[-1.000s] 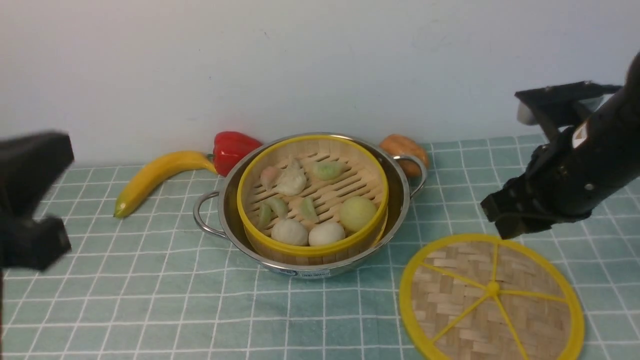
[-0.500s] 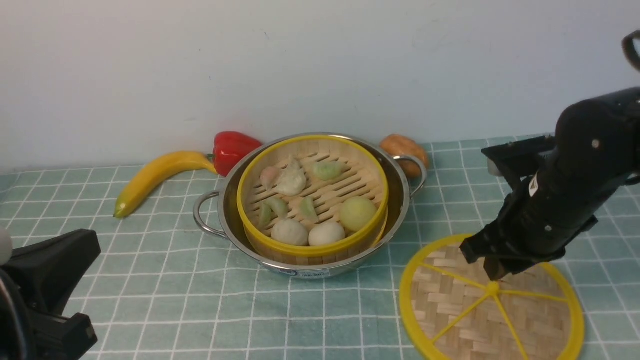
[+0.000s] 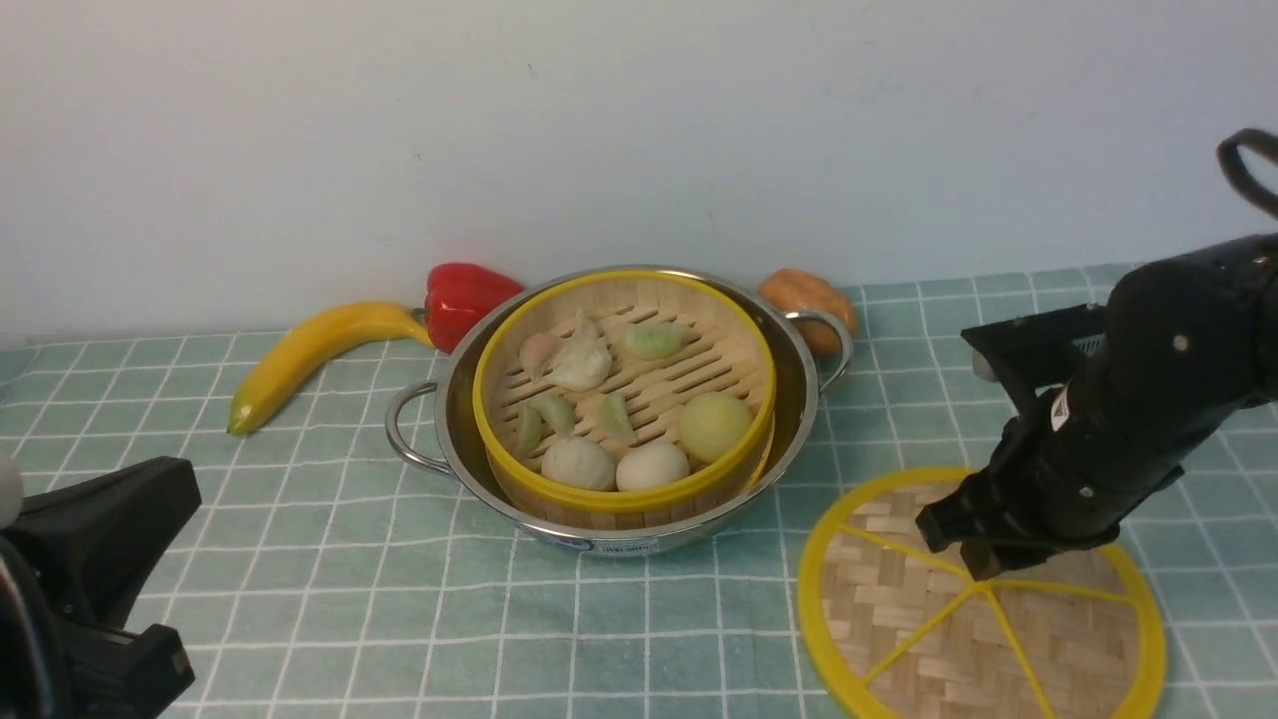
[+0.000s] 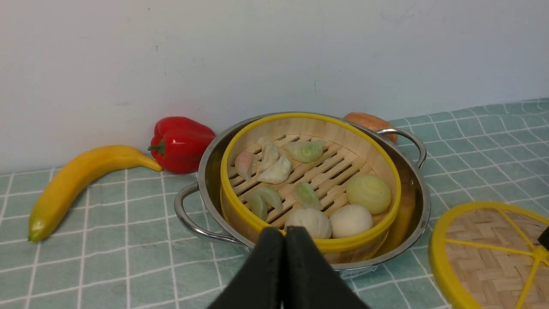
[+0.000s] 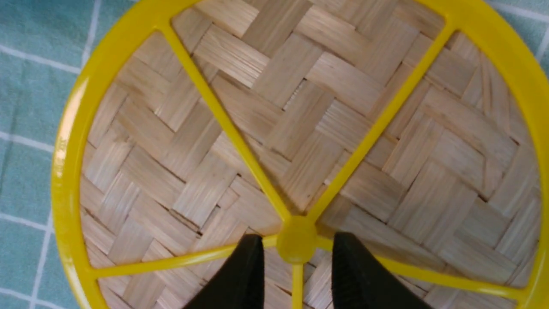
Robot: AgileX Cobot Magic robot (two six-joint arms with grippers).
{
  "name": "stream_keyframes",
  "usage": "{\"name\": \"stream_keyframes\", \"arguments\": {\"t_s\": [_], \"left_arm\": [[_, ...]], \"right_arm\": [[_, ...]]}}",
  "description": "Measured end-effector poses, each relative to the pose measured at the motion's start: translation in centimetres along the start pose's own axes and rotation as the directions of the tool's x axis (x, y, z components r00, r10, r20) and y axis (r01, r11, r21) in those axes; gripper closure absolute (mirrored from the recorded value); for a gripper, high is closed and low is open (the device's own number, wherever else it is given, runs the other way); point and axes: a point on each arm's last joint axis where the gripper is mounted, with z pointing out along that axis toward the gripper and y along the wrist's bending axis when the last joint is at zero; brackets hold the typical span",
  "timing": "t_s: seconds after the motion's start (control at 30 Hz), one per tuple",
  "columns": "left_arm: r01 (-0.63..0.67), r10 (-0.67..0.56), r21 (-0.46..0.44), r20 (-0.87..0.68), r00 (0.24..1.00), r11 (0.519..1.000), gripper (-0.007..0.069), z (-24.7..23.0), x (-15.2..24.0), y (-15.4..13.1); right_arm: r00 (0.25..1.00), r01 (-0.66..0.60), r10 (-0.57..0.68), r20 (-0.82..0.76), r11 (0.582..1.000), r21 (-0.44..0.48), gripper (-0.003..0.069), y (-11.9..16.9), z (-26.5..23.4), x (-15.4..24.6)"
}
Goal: Place the steamer in the pot on the blue tablecloth, and put the lid on the steamer.
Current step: 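Move the gripper down to the bamboo steamer lid and grasp its center knob, then place the bamboo steamer lid onto the steamer basket in the pot with the right gripper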
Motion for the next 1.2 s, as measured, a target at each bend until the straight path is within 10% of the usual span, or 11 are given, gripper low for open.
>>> {"name": "stream_keyframes", "arguments": {"t_s": [0.63, 1.2], "left_arm": [[0.000, 0.000, -0.001, 0.000, 1.000, 1.000, 0.0634, 0.0, 0.0, 0.0], [0.000, 0.000, -0.001, 0.000, 1.000, 1.000, 0.0634, 0.0, 0.0, 0.0]], "right_arm": [[0.996, 0.021, -0.019, -0.086, 1.000, 0.019, 0.0514, -0.2, 0.8, 0.6], [0.986, 0.099, -0.095, 0.139, 0.995, -0.022, 0.0514, 2.7, -12.2, -5.7]]}}
